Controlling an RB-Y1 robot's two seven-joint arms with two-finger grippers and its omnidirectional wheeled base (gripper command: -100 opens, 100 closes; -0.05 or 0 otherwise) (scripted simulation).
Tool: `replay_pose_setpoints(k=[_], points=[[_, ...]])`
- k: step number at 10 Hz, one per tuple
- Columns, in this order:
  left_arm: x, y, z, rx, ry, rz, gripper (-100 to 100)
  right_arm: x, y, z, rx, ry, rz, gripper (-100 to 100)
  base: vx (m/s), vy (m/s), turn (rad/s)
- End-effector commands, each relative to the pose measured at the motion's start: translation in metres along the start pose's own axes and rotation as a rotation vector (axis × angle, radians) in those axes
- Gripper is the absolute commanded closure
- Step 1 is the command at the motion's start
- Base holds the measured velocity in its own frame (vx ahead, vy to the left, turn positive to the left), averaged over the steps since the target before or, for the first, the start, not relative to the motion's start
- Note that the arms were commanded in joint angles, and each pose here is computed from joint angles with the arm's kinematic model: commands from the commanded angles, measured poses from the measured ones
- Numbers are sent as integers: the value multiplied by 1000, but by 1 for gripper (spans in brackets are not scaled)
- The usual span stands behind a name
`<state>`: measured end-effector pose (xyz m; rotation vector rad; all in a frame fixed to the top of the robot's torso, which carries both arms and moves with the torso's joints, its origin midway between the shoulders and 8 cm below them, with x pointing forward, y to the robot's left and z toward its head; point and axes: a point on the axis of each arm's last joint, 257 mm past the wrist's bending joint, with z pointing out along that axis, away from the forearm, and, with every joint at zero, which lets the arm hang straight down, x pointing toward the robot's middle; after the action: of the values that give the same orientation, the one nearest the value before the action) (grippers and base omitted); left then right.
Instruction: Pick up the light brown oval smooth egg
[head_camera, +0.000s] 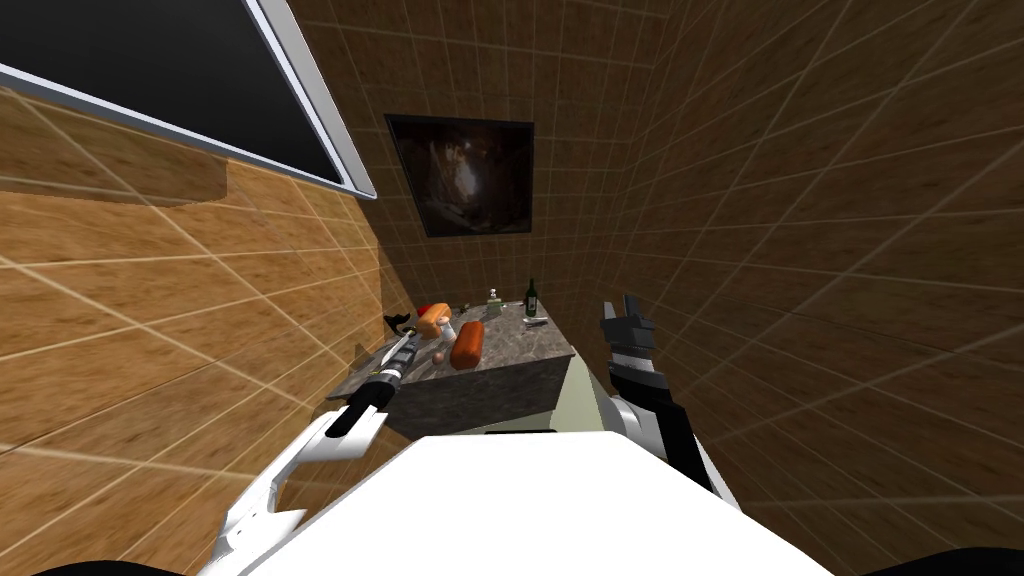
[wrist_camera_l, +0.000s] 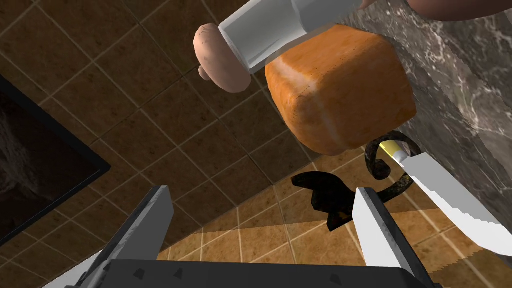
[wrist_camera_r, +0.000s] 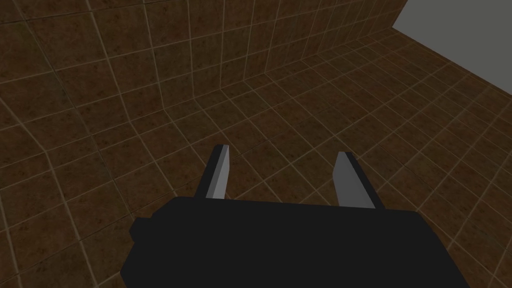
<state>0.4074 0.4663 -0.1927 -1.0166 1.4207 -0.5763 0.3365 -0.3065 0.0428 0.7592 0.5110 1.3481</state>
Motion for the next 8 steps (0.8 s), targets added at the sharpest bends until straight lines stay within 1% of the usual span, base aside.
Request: replay_pose_setpoints(k=[1, 2, 3, 4, 5, 6, 7, 8], points=[[-7, 11, 6, -45, -7, 8, -100, 0, 0, 0, 0, 0, 0, 0, -10, -36, -18], [-7, 12, 6, -52, -8, 8, -100, 0, 0, 0, 0, 0, 0, 0, -12, -29, -14], [-11, 21, 10, -89, -13, 13, -100, 0, 0, 0, 0, 0, 0, 0, -15, -43, -23], [-11, 22, 10, -93, -14, 13, -100, 0, 0, 0, 0, 0, 0, 0, -10, -38, -8], [-15, 28, 14, -123, -19, 16, -100, 0, 0, 0, 0, 0, 0, 0, -13, -39, -18], [-15, 30, 13, -133, -20, 16, -100, 0, 0, 0, 0, 0, 0, 0, -11, -35, -10], [-18, 37, 17, -164, -24, 17, -100, 0, 0, 0, 0, 0, 0, 0, -16, -45, -17], [-18, 39, 17, -171, -25, 17, -100, 0, 0, 0, 0, 0, 0, 0, -14, -39, -8]])
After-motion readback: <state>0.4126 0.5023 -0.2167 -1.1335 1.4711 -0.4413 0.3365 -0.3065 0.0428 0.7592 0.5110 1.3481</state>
